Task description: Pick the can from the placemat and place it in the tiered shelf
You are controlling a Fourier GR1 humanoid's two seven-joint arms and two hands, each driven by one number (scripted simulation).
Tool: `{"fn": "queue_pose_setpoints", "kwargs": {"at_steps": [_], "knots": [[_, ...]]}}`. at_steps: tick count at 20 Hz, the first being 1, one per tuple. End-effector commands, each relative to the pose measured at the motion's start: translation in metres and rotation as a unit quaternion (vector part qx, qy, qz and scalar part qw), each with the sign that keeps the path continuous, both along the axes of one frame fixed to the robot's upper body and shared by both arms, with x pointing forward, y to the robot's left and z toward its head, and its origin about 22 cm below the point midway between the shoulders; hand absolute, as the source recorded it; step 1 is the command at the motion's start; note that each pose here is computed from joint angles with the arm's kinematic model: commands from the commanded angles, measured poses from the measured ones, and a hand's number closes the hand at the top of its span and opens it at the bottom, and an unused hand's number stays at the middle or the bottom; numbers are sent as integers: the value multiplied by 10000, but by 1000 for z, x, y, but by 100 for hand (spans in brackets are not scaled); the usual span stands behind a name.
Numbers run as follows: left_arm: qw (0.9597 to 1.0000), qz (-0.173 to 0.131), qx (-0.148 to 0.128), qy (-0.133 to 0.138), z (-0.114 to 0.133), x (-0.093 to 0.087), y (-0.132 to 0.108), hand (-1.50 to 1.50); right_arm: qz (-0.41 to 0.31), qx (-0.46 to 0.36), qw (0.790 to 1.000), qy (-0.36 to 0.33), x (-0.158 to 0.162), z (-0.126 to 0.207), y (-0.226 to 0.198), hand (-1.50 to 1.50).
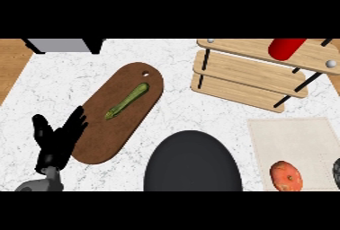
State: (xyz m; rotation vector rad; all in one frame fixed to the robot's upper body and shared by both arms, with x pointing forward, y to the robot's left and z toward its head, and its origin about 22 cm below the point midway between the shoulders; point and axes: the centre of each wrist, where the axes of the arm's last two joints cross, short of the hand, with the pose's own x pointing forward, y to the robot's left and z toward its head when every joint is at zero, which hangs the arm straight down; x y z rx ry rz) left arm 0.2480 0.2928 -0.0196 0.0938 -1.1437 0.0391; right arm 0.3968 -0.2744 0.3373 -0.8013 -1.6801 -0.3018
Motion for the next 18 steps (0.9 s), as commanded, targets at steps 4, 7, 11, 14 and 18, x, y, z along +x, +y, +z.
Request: {"fn": "queue_pose_setpoints", "kwargs": {"at_steps": [4, 7, 11, 14, 18], "knots": [[9998, 45, -39, 185, -13, -7, 3, 0, -1223, 307, 9912, -411, -25, 12, -64, -150], [9998, 0, 13, 209, -2, 1, 4, 0, -1500, 630, 9849, -586, -49, 11, -88, -150], [9998, 5, 3, 198, -6, -10, -8, 0, -1427, 860, 9840, -631, -91, 17, -135, -150], [9998, 148, 2, 148, -7, -3, 2, 0, -1138, 833, 9886, -520, -118, 18, -157, -150], [9997, 100, 28, 219, -1, 4, 0, 0, -1089, 822, 9894, -500, -150, 17, -171, -150]]}}
